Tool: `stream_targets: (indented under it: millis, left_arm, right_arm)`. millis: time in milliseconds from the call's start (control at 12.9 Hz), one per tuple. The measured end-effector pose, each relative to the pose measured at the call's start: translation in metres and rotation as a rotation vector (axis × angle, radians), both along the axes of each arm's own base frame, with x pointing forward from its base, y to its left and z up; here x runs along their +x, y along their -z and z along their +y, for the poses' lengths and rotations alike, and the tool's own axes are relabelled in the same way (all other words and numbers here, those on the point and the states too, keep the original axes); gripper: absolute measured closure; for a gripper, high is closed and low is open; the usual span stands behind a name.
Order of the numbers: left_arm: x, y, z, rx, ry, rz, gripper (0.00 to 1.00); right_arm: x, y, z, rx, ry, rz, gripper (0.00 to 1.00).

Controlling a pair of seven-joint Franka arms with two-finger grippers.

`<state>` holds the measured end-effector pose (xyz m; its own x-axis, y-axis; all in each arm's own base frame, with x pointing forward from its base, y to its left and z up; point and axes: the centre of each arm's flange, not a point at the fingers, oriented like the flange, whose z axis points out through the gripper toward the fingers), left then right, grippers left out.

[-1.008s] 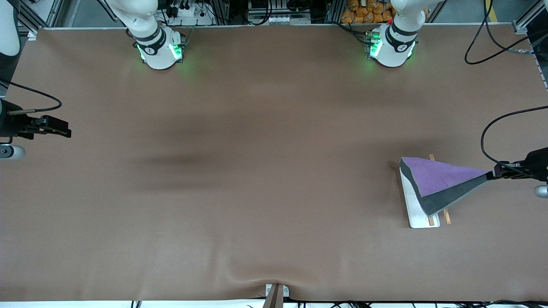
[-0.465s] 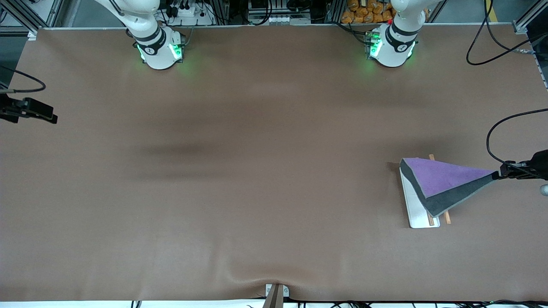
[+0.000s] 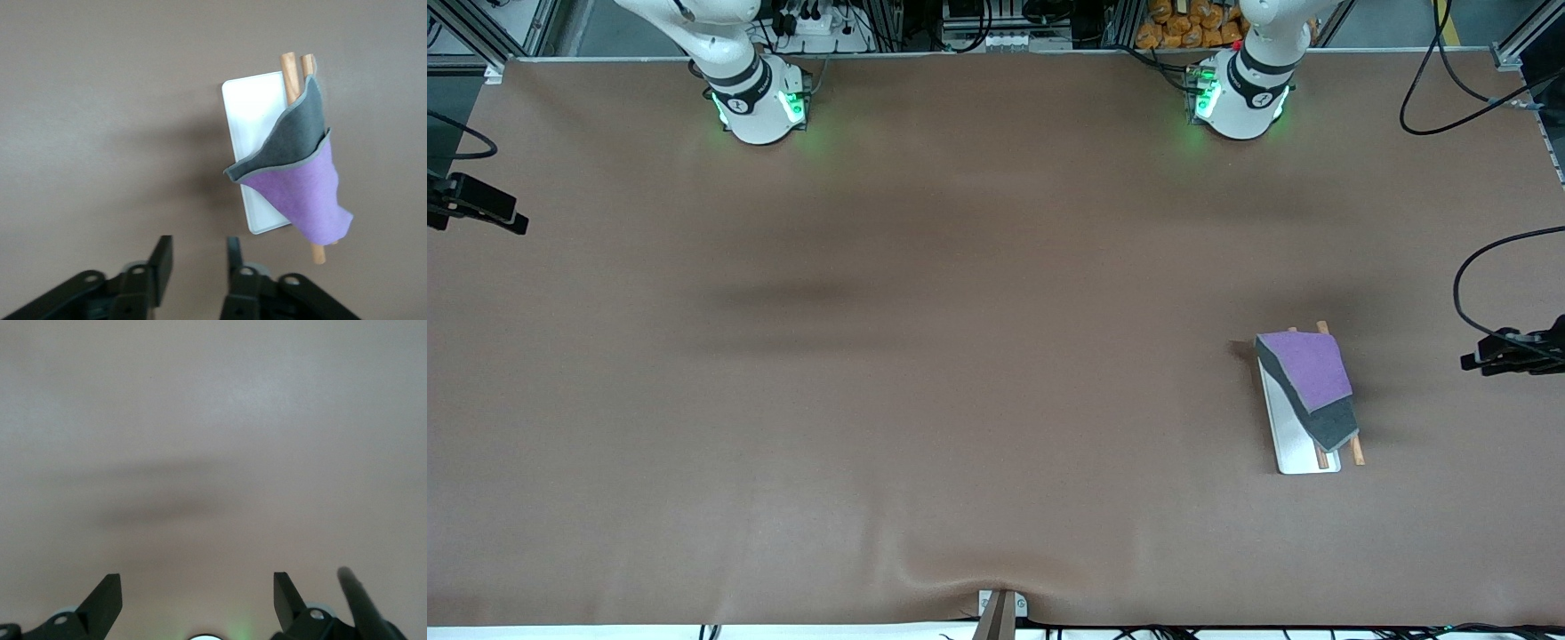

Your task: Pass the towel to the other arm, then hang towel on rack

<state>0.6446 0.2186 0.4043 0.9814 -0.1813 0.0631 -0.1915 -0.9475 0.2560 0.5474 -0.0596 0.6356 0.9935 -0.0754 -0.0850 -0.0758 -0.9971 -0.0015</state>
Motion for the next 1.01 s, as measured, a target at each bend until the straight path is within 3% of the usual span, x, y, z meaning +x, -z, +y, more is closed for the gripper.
stream_targets:
  millis: [310,388,853,1008]
  left_arm:
    - [0.003,-0.04,-0.011,0.01,0.024,-0.046,0.06]
    - [0.001,-0.057,-0.02,0.012,0.022,-0.05,0.0]
    - [-0.012,-0.134,-0.106,0.01,-0.182,0.02,0.0]
    - [-0.012,-0.148,-0.142,0.055,-0.265,0.045,0.0]
  right_arm:
    - [0.001,0.002,0.005,0.0,0.013,-0.002,0.0]
    - [0.001,0.002,0.003,-0.001,0.017,-0.002,0.0]
    - [0.0,0.003,0.003,0.008,0.065,0.008,0.0]
    - [-0.002,0.002,0.004,0.02,0.084,0.011,0.0]
